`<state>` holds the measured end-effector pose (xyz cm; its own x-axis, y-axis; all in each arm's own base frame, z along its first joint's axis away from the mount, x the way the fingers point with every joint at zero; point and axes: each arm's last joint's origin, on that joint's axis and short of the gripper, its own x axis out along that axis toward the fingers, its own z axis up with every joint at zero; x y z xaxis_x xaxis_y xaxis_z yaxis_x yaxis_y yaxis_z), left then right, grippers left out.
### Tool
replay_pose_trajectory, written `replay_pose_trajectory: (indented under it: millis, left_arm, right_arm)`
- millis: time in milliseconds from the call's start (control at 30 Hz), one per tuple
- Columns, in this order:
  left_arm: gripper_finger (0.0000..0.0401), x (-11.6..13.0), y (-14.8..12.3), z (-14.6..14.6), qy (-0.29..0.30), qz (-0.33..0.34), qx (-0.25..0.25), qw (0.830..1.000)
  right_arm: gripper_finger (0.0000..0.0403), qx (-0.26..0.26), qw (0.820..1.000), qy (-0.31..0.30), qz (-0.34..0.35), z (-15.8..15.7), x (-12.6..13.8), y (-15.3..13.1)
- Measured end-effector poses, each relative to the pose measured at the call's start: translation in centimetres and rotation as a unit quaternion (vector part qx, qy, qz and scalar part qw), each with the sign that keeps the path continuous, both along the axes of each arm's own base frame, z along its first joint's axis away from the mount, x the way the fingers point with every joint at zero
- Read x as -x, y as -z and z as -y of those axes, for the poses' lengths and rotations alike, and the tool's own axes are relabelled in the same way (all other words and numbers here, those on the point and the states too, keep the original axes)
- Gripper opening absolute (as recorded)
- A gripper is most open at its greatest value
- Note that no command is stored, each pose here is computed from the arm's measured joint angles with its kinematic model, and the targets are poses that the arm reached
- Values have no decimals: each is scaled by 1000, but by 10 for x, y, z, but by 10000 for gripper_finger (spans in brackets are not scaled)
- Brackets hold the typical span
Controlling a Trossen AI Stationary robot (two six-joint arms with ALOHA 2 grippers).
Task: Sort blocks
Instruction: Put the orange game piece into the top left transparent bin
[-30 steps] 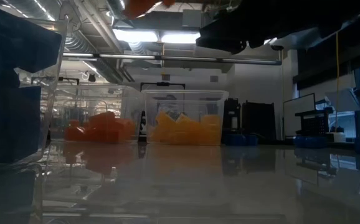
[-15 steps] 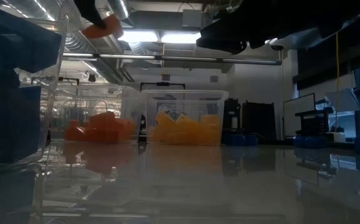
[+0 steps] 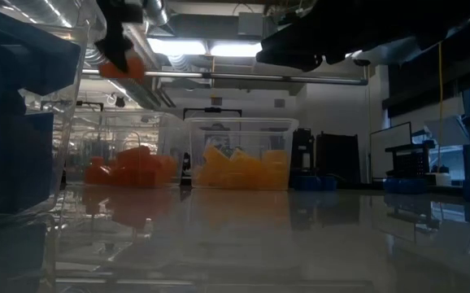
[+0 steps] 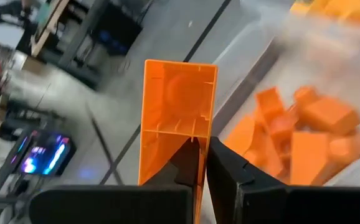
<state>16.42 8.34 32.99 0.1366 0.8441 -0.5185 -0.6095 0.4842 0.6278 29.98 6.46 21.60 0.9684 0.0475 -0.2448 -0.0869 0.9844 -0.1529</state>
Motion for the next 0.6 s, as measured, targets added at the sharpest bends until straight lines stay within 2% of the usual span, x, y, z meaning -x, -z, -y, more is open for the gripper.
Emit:
replay_pose_trajectory:
  millis: [333,600]
  left_arm:
    - [17,-11,31,-30,-60,-31,33,997]
    - [18,-21,49,-47,-79,-78,53,992]
  right_arm:
    - [218,0,1000,0,0,0,0,0]
    - [218,0,1000,0,0,0,0,0]
